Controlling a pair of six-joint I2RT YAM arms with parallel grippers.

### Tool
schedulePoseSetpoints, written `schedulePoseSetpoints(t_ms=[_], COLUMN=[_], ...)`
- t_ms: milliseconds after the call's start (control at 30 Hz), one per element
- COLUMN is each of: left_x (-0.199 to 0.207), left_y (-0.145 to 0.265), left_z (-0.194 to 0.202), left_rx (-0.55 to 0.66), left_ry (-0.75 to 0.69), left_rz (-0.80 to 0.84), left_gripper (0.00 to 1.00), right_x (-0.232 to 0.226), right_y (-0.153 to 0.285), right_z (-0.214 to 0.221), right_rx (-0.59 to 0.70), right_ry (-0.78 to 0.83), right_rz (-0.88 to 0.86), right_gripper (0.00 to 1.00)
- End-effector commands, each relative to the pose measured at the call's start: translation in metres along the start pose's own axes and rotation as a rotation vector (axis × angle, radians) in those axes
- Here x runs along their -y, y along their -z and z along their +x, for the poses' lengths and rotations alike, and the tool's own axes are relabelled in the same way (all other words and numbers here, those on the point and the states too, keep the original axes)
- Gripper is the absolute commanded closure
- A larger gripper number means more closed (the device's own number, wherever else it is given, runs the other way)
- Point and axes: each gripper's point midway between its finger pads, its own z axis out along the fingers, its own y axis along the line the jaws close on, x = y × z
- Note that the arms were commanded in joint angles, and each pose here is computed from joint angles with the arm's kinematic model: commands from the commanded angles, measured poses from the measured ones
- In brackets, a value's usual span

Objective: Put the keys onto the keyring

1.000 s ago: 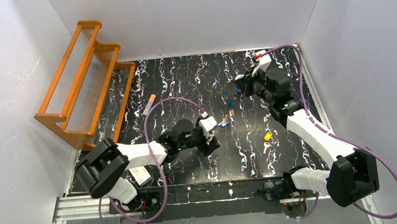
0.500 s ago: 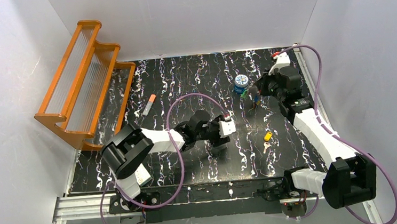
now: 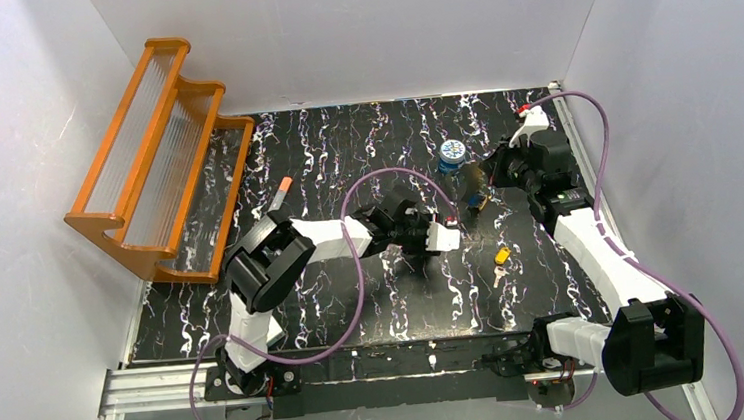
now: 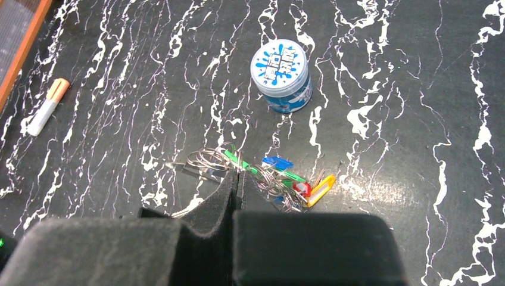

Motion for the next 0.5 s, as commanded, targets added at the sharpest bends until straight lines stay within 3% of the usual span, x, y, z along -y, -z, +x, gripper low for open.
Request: schedulePoseSetpoints(t_ms=[0, 133, 467], left_x=[-0.001, 0.000, -0.004], left_y=[0.004, 0.003, -0.006], left_z=[0.012, 0.020, 0.031], left_rx=[-0.043, -0.061, -0.086], left_ry=[-0.050, -0.058, -0.048], left_rz=[0.080, 0.103, 0.131], left_gripper=[0.59, 0.61, 0.77], right_x=[-0.007, -0.007, -0.007], right_y=[0.003, 0.000, -0.005], right_z=[-0.017, -0.016, -0.014], right_rx=[0.060, 0.053, 0.044], right_ry=[-0.005, -0.010, -0.021], right_rz=[-0.041, -0.048, -0.062], right_gripper=[0.99, 0.99, 0.99])
